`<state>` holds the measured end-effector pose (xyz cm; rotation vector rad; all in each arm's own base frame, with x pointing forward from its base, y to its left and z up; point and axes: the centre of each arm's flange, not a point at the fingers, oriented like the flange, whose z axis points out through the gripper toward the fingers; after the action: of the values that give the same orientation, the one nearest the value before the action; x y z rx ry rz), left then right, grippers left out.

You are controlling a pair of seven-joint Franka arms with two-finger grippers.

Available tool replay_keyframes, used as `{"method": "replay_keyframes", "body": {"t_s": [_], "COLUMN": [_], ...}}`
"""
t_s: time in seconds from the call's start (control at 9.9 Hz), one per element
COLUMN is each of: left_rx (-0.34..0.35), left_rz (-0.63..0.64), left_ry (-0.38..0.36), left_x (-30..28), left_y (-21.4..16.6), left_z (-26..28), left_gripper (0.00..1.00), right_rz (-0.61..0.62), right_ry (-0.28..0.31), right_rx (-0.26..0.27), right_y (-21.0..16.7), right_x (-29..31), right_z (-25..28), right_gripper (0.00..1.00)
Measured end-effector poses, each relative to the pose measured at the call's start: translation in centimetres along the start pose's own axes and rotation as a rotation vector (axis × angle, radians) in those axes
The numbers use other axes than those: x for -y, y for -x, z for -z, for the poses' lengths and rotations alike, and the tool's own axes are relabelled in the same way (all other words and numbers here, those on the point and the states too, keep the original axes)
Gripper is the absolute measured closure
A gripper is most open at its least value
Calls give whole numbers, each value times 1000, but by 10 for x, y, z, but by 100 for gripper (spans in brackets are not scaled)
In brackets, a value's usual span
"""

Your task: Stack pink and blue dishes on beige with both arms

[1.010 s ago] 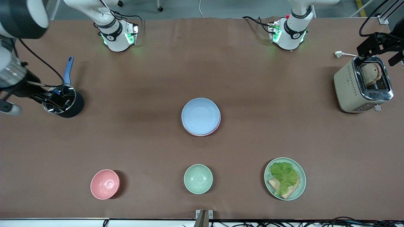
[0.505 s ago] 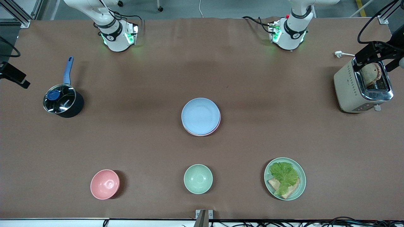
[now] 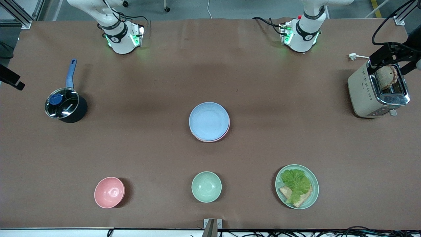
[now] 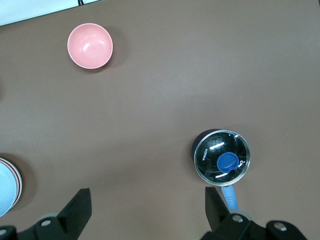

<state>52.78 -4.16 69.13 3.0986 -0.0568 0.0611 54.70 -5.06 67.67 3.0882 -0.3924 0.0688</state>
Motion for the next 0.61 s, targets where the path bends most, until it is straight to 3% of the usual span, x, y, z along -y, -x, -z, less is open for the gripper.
{"method": "replay_keyframes", "body": {"t_s": [0.61], "left_rx": [-10], "left_rz": [17], "left_ry": [-37], "left_x": [12], "left_y": [2], "left_z": [5], "left_gripper": [0], "right_rz": [11], "right_ry": [-12], "right_rx": [6], "right_y": [1], "right_x": [5], "right_z": [-1], "right_gripper": [0]}}
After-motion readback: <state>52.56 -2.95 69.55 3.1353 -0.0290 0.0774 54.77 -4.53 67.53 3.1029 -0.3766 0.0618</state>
